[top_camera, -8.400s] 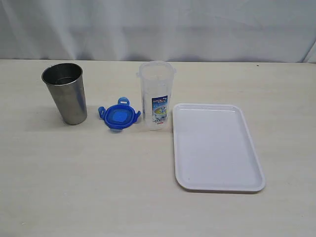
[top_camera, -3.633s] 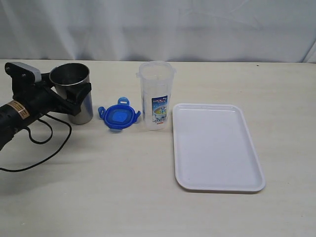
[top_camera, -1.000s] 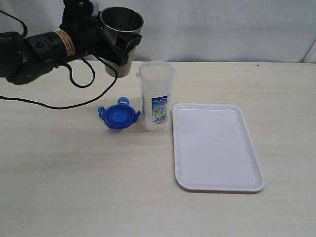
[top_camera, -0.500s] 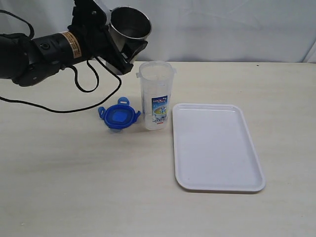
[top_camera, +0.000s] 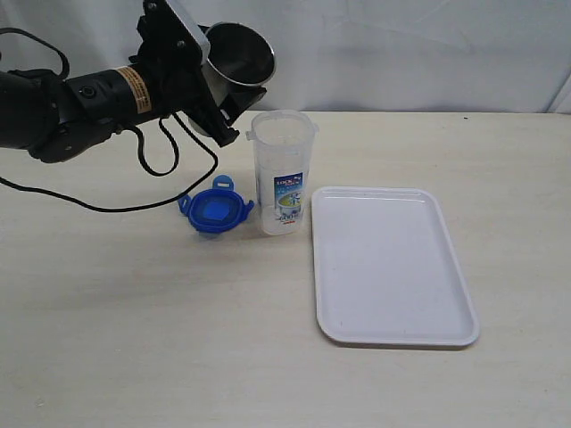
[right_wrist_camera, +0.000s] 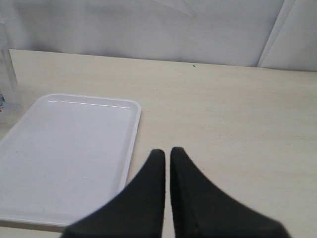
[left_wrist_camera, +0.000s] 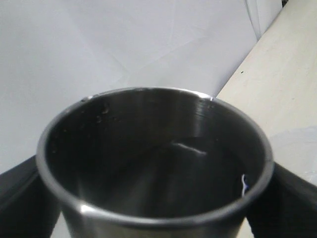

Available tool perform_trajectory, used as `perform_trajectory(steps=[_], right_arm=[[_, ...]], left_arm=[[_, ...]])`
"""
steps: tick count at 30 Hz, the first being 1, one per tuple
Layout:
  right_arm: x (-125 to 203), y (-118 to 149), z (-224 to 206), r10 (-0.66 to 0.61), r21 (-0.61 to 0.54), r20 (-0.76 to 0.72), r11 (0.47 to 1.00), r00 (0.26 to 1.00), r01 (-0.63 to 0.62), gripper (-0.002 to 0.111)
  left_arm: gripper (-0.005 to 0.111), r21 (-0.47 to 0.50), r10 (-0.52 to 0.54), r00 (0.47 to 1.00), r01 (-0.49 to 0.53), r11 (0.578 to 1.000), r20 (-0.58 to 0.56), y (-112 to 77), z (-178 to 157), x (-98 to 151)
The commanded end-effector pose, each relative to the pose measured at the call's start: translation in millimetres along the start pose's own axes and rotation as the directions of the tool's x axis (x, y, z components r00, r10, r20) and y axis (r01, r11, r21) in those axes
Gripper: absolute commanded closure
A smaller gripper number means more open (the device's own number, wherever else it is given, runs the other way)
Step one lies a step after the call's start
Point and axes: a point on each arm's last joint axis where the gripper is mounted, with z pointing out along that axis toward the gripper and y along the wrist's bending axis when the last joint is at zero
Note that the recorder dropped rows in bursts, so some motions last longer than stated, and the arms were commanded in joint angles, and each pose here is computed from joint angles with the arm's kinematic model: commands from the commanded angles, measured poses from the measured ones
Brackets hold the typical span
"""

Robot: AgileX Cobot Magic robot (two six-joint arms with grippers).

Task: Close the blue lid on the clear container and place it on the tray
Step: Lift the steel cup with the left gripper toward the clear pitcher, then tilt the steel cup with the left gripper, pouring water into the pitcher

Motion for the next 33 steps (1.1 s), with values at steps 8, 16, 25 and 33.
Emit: perform_trajectory(steps=[8, 16, 25, 33], right_arm=[[0.4, 0.1, -0.3, 0.001, -0.001, 0.001, 1.000, 1.000, -0.001, 0.104], [0.4, 0.1, -0.3, 0.001, -0.001, 0.001, 1.000, 1.000, -0.001, 0.104], [0.4, 0.1, -0.3, 0.001, -0.001, 0.001, 1.000, 1.000, -0.001, 0.104], [0.4, 0.1, -0.3, 0.001, -0.001, 0.001, 1.000, 1.000, -0.001, 0.104]], left_arm=[[0.107, -0.043, 0.087, 0.991, -0.083, 0.996, 0.103, 7.4, -1.0, -18.3], [0.107, -0.048, 0.132, 0.986, -0.128, 0.991, 0.101, 7.4, -1.0, -18.3], [0.107, -0.052, 0.180, 0.979, -0.176, 0.983, 0.099, 7.4, -1.0, -18.3], [0.107, -0.057, 0.228, 0.969, -0.223, 0.973, 0.096, 7.4, -1.0, -18.3]])
